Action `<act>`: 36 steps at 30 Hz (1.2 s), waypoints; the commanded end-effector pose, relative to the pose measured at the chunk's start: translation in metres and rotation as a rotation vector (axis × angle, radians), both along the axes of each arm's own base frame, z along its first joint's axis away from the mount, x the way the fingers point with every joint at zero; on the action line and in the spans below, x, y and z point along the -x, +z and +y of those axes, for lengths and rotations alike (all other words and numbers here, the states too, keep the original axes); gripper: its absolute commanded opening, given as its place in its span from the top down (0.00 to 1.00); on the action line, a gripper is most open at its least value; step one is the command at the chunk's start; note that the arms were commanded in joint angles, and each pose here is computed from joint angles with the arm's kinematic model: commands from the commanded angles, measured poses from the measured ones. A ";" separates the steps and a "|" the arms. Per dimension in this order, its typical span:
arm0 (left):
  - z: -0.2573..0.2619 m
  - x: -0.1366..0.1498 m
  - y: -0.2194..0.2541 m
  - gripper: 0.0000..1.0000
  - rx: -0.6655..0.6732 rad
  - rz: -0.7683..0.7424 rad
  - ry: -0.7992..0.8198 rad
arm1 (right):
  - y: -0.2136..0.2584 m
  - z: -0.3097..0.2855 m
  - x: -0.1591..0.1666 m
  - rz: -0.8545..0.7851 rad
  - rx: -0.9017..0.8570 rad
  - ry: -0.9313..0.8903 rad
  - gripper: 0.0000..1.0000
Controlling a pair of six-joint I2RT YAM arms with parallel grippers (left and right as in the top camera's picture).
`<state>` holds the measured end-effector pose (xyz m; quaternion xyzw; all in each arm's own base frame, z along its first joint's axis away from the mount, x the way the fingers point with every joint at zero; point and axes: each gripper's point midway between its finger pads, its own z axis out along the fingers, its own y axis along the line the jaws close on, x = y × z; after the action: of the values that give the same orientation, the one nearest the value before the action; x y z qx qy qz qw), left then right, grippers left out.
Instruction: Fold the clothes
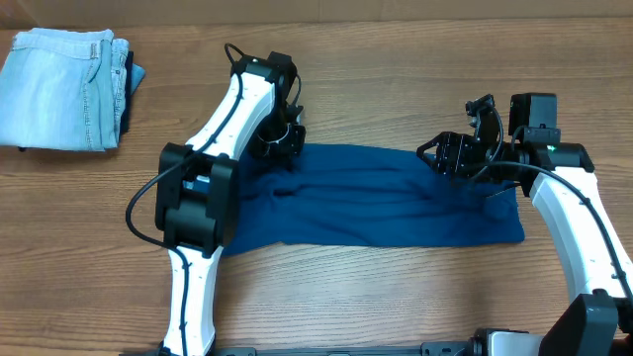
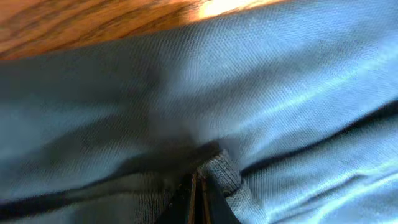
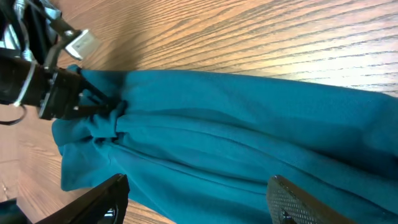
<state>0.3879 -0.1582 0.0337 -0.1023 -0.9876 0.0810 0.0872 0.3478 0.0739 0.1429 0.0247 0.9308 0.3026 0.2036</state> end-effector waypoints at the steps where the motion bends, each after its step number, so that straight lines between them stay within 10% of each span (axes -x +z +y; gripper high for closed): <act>1: -0.001 -0.004 0.063 0.96 0.009 -0.130 0.030 | 0.004 0.000 -0.004 -0.015 0.015 0.001 0.26; 21: -0.019 0.080 0.089 0.93 -0.148 0.068 0.019 | 0.003 0.000 -0.003 -0.010 0.014 0.001 0.27; 26: -0.013 0.089 0.090 0.82 -0.207 0.088 0.020 | 0.003 0.000 -0.003 -0.010 0.015 0.000 0.27; 28: -0.014 0.089 0.090 0.62 -0.210 0.086 0.018 | 0.003 0.000 -0.003 -0.010 0.015 0.000 0.27; 36: 0.032 0.063 0.091 0.55 -0.425 -0.037 0.059 | 0.003 0.000 -0.003 -0.010 0.015 0.000 0.27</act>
<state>0.3046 -0.1594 0.1185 -0.0818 -0.9865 -0.0502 0.1329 0.3472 0.0725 0.1413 0.0268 0.9327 0.2980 0.2014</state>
